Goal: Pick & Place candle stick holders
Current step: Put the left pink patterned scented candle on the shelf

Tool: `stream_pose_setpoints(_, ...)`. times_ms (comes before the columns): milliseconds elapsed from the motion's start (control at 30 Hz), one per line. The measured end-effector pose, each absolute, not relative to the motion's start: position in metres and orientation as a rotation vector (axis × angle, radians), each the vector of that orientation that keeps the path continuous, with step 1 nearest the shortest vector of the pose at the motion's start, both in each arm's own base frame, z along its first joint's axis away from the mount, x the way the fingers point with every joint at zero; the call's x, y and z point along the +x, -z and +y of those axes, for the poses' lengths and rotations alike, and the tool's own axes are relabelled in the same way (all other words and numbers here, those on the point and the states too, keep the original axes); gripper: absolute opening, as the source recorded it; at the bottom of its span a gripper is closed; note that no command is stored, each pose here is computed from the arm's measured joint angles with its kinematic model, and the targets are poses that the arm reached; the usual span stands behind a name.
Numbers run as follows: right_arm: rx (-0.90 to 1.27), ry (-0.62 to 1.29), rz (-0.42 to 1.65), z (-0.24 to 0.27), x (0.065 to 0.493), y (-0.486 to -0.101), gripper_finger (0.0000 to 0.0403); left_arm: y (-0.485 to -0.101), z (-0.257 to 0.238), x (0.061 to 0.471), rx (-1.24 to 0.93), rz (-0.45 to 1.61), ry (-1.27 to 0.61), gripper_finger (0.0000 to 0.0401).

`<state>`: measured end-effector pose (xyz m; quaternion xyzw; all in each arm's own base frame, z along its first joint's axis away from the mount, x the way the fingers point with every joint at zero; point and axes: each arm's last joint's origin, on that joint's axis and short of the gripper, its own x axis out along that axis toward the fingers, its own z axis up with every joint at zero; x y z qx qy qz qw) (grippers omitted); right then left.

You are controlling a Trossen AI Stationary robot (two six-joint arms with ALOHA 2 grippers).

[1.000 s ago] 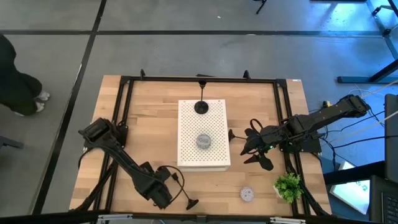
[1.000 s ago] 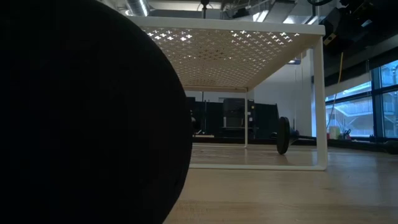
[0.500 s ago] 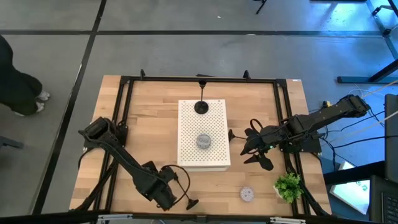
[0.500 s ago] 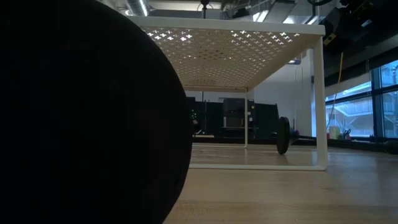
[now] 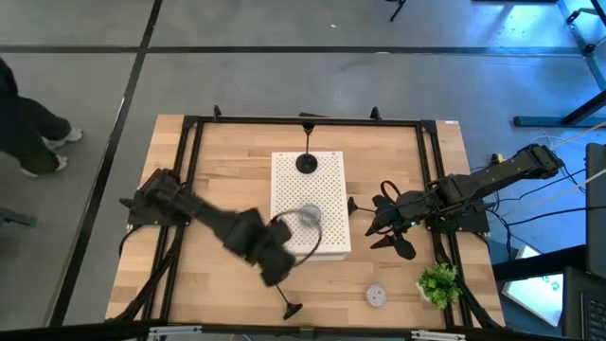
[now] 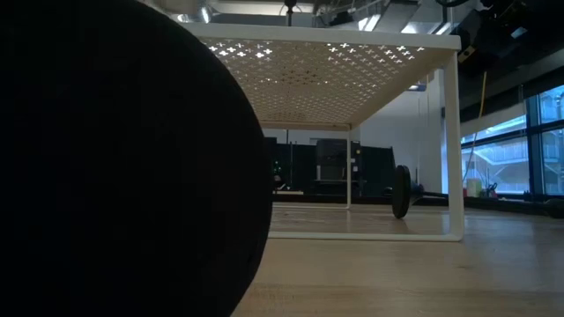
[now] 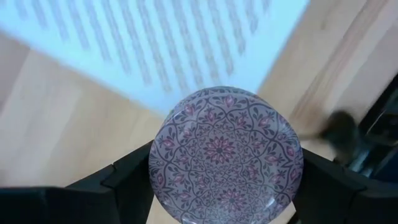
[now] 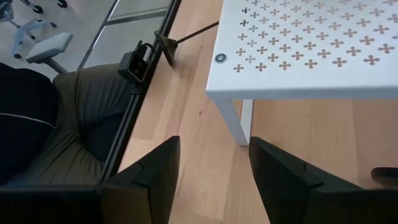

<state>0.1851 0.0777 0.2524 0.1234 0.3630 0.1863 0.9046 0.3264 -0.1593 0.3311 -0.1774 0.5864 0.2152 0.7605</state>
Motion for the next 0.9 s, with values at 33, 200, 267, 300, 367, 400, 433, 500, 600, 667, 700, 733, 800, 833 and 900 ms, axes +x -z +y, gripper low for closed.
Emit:
stream_pose_setpoints(33, 0.255, -0.385, 0.750, 0.078, 0.185, -0.252, 0.0195, -0.333, -0.152, 0.331, -0.384, 1.275, -0.459, 0.0292)
stream_pose_setpoints(200, 0.254, -0.384, 0.752, 0.078, 0.185, -0.252, 0.0195, -0.333, -0.124, 0.345, -0.391, 1.294, -0.410, 0.0292)
stream_pose_setpoints(267, 0.253, -0.382, 0.753, 0.078, 0.185, -0.252, 0.0195, -0.330, -0.119, 0.351, -0.387, 1.297, -0.386, 0.0292)
stream_pose_setpoints(300, 0.253, -0.381, 0.755, 0.078, 0.185, -0.252, 0.0195, -0.328, -0.117, 0.354, -0.383, 1.295, -0.381, 0.0292)
stream_pose_setpoints(367, 0.253, -0.381, 0.757, 0.077, 0.185, -0.252, 0.0195, -0.325, -0.114, 0.358, -0.377, 1.308, -0.369, 0.0292)
stream_pose_setpoints(400, 0.252, -0.381, 0.758, 0.078, 0.185, -0.252, 0.0195, -0.325, -0.113, 0.358, -0.374, 1.307, -0.365, 0.0292)
stream_pose_setpoints(433, 0.252, -0.381, 0.759, 0.078, 0.185, -0.252, 0.0195, -0.324, -0.113, 0.359, -0.373, 1.305, -0.364, 0.0292)
stream_pose_setpoints(500, 0.252, -0.380, 0.758, 0.077, 0.185, -0.252, 0.0195, -0.321, -0.111, 0.362, -0.365, 1.313, -0.366, 0.0292)
stream_pose_setpoints(600, 0.252, -0.380, 0.758, 0.077, 0.185, -0.252, 0.0195, -0.317, -0.111, 0.364, -0.359, 1.321, -0.367, 0.0291)
stream_pose_setpoints(667, 0.252, -0.381, 0.758, 0.077, 0.185, -0.252, 0.0195, -0.316, -0.112, 0.365, -0.357, 1.327, -0.365, 0.0291)
stream_pose_setpoints(700, 0.253, -0.381, 0.757, 0.077, 0.185, -0.252, 0.0195, -0.315, -0.112, 0.365, -0.354, 1.336, -0.369, 0.0290)
stream_pose_setpoints(733, 0.252, -0.381, 0.758, 0.078, 0.185, -0.252, 0.0195, -0.313, -0.112, 0.366, -0.352, 1.342, -0.371, 0.0290)
stream_pose_setpoints(800, 0.253, -0.381, 0.758, 0.077, 0.185, -0.252, 0.0195, -0.311, -0.113, 0.367, -0.354, 1.344, -0.368, 0.0290)
stream_pose_setpoints(833, 0.253, -0.381, 0.757, 0.078, 0.185, -0.252, 0.0195, -0.311, -0.113, 0.367, -0.353, 1.348, -0.367, 0.0288)
stream_pose_setpoints(900, 0.253, -0.381, 0.758, 0.077, 0.185, -0.252, 0.0195, -0.311, -0.113, 0.367, -0.353, 1.350, -0.366, 0.0288)
